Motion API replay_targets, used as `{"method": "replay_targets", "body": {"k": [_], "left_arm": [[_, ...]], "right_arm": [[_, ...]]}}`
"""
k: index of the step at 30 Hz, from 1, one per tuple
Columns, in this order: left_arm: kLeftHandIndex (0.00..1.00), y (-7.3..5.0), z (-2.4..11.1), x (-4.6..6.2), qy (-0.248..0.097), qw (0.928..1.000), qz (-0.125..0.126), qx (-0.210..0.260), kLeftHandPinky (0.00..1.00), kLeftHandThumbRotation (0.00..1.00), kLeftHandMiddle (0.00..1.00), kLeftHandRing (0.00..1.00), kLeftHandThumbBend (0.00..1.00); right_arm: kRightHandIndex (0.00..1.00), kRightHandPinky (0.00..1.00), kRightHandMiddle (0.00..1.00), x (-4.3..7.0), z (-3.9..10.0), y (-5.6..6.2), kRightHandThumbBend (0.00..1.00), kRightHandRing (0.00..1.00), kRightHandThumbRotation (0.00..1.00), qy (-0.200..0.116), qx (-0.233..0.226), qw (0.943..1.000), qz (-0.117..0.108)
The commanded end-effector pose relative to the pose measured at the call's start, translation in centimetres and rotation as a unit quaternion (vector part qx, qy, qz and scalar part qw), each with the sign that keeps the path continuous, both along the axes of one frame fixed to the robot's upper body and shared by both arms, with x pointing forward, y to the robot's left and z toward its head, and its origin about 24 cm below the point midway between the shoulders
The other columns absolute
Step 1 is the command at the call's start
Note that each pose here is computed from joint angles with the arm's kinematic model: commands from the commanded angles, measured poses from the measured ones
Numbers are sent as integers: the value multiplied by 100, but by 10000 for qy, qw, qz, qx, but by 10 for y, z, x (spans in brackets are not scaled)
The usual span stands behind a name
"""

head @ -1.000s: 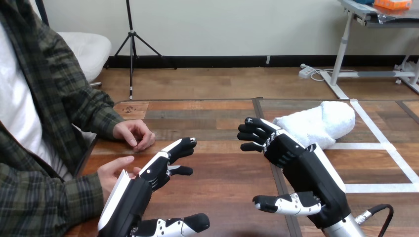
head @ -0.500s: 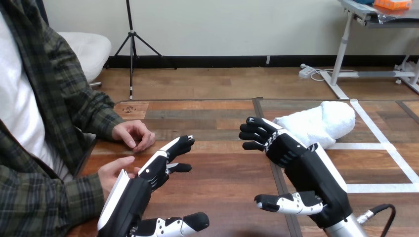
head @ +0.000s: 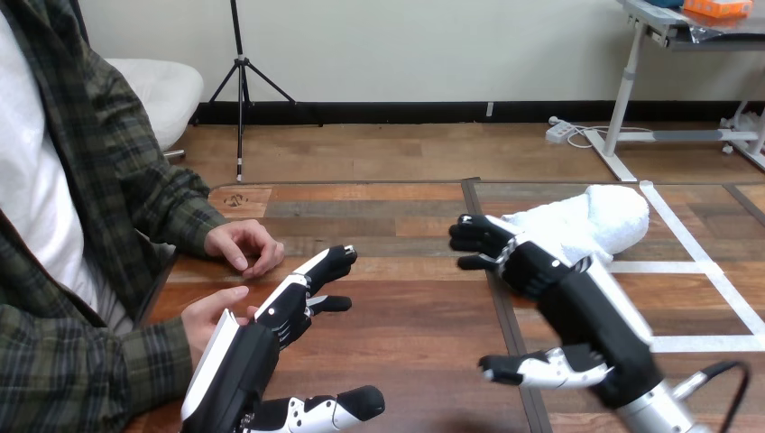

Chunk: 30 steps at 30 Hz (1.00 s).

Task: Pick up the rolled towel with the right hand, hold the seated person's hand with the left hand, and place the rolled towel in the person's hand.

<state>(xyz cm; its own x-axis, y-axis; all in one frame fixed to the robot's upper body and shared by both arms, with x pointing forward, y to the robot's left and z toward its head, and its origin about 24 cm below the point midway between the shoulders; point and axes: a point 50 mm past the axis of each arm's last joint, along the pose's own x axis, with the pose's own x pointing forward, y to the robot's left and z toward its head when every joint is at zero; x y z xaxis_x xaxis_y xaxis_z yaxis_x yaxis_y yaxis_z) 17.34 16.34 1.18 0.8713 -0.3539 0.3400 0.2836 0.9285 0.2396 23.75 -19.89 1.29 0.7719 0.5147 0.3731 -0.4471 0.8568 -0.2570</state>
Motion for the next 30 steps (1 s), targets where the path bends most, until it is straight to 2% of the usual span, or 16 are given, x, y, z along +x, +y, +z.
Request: {"method": "replay_targets", "body": {"k": [1, 14, 18, 23, 30], "left_arm": [[87, -3, 14, 14, -365, 9993, -30, -59, 77, 50, 89, 89, 100], [87, -4, 13, 15, -371, 9992, -48, -104, 77, 50, 89, 89, 100], [87, -5, 14, 15, -409, 9991, -53, -75, 76, 51, 89, 89, 100], [87, -5, 13, 16, -392, 9992, -61, -99, 76, 51, 89, 89, 100], [86, -7, 13, 16, -388, 9992, -68, -108, 76, 51, 89, 89, 100]], "right_arm": [[87, 80, 87, 29, 41, -12, 100, 86, 39, -826, -341, 9960, -35], [89, 83, 88, 44, 69, -34, 100, 89, 41, -1163, -978, 9882, -189], [90, 84, 89, 49, 81, -41, 100, 90, 41, -1319, -1255, 9829, -264], [90, 84, 88, 54, 91, -47, 100, 90, 40, -1399, -1424, 9793, -345], [90, 87, 89, 60, 106, -53, 100, 91, 39, -1511, -1726, 9728, -331]]}}
